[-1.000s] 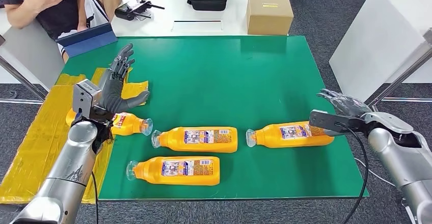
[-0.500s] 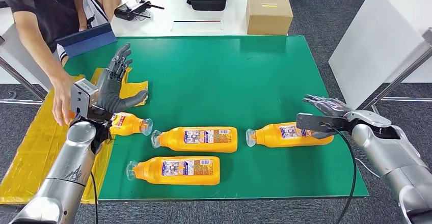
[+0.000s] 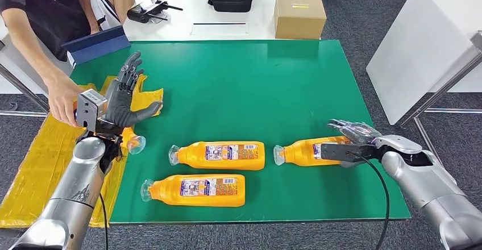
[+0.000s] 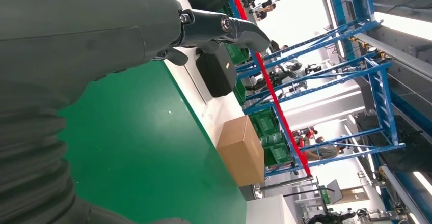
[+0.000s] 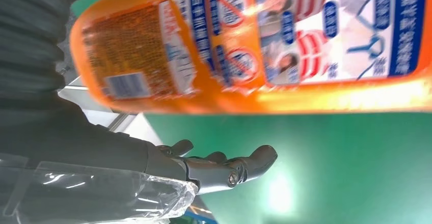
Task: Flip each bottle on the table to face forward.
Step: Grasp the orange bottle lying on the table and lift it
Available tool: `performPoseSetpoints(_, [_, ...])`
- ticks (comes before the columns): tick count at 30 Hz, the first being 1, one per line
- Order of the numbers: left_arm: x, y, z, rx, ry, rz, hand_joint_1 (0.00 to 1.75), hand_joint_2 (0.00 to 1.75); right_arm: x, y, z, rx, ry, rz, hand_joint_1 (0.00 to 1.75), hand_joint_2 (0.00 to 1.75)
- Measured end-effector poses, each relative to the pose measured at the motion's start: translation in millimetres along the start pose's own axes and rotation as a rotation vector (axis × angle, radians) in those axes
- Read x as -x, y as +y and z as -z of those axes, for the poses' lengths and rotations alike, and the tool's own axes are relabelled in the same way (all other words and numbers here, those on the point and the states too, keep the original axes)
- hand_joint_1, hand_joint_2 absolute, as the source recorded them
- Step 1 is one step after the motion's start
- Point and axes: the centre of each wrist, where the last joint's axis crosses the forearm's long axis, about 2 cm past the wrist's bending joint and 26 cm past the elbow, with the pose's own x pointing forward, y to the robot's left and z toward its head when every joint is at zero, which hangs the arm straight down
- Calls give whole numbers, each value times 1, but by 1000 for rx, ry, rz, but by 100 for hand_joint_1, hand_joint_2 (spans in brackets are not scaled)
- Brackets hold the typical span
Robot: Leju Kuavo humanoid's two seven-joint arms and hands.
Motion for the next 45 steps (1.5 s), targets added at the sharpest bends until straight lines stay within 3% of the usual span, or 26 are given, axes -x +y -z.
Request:
performPoseSetpoints(13, [4, 2, -5, -16, 19, -12, 0, 175, -6, 23, 6, -23, 55, -66, 0, 175])
performPoseSetpoints(29, [9, 3, -12, -32, 56, -15, 0, 175, 16, 35, 12, 36, 243, -101, 1, 175])
performPoseSetpoints(30, [9, 3, -13, -33, 57, -16, 0, 175, 17, 36, 12, 39, 250, -99, 21, 175])
performPoseSetpoints(33, [10, 4, -15, -37, 62, -19, 0, 175, 18, 38, 13, 43, 262, -89, 128, 175])
performPoseSetpoints(34, [11, 3, -16, -38, 64, -20, 0, 175, 18, 39, 14, 43, 265, -86, 148, 175])
performPoseSetpoints(36, [11, 3, -17, -39, 65, -20, 0, 175, 17, 40, 14, 44, 268, -83, 164, 175])
performPoseSetpoints(45, [13, 3, -20, -51, 71, -19, 0, 175, 14, 46, 17, 69, 270, -79, 175, 175])
